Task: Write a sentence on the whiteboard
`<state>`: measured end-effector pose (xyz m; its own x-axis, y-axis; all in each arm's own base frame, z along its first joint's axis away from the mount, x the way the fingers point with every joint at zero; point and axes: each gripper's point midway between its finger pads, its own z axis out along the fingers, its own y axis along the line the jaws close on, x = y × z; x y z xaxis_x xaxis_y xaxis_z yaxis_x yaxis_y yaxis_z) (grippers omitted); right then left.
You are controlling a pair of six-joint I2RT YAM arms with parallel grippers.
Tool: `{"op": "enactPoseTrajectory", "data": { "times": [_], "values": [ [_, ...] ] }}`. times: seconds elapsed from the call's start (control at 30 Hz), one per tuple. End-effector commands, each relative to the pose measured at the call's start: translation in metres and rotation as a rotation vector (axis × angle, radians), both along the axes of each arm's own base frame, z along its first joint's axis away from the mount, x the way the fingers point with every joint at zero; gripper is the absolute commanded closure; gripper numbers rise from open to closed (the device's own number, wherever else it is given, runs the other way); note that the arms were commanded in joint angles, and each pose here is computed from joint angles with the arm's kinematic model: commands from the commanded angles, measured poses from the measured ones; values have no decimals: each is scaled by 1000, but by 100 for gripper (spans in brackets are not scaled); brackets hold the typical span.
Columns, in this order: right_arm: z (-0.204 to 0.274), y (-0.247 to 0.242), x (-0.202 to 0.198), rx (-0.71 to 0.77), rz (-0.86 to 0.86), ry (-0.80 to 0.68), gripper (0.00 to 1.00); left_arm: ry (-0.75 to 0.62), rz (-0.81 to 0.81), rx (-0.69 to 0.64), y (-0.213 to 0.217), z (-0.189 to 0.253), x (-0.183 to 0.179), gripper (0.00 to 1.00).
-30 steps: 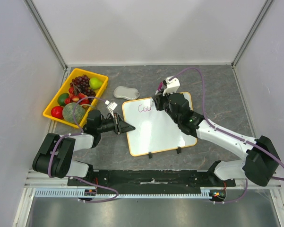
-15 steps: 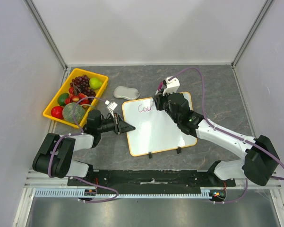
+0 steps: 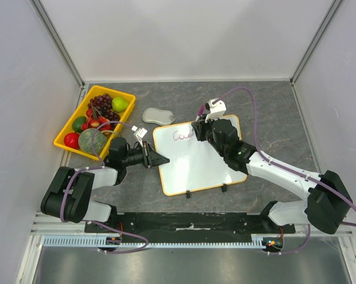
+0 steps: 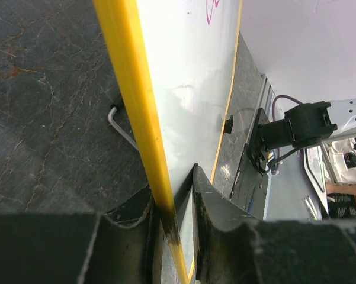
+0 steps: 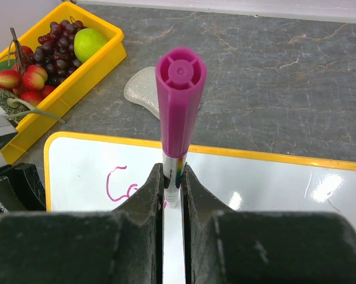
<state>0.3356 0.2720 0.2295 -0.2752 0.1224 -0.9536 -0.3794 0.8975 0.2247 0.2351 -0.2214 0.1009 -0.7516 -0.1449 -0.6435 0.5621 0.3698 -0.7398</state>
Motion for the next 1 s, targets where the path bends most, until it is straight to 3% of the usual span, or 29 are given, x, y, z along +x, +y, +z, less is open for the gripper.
{"op": "enactPoseTrajectory", "data": {
  "times": [0.0, 0.97],
  "values": [
    [-7, -8, -3, -9, -12, 13, 100, -70, -24, 48, -1, -8, 1, 98],
    [28, -13, 22, 52, -82, -53, 100, -71, -21, 49, -1, -8, 2, 98]
  ]
}}
